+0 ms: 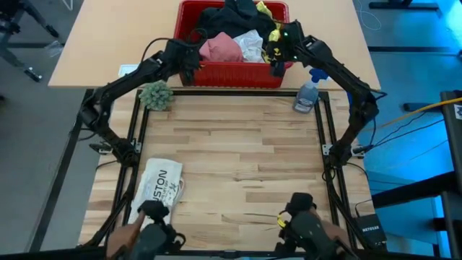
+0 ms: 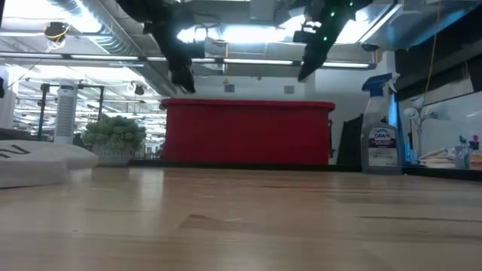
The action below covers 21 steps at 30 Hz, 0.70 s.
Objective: Fold laundry
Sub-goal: Move the red bin to the upper middle of the table
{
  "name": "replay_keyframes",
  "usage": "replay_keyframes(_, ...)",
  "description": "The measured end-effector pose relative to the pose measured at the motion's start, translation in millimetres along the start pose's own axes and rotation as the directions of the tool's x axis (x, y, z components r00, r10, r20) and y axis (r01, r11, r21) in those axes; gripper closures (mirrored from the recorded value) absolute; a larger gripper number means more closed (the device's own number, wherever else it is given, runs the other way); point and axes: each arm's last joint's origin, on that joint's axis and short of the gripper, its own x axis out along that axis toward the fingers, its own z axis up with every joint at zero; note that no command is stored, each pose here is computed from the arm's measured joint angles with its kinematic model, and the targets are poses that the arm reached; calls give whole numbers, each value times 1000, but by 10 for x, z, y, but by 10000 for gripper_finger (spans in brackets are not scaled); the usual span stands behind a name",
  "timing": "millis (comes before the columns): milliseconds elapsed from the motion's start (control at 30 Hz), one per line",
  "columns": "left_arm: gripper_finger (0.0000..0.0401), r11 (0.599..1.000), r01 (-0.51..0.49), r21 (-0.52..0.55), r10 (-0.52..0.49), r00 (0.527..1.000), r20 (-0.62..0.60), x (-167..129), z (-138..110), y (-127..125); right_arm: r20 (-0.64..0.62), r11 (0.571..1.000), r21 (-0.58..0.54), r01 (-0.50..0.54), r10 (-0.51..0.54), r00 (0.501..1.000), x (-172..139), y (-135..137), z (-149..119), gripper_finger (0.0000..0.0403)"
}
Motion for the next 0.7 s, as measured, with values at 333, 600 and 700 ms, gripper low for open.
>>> replay_keyframes(333, 174, 1000, -20, -24, 19, 999, -27, 279, -148, 85, 5, 999, -28, -25, 25, 1000, 365, 5, -17, 198)
replay_keyframes(600, 174, 981, 13, -191, -16, 1000, -12, 88, -130, 131, -5, 1000, -9, -28, 28, 1000, 481, -2, -45, 198)
replay_keyframes(700, 174, 961, 90, -260, -53, 988, 146, -298, 12, 203, 4, 1000, -5, -17, 17, 1000, 483, -27, -51, 198)
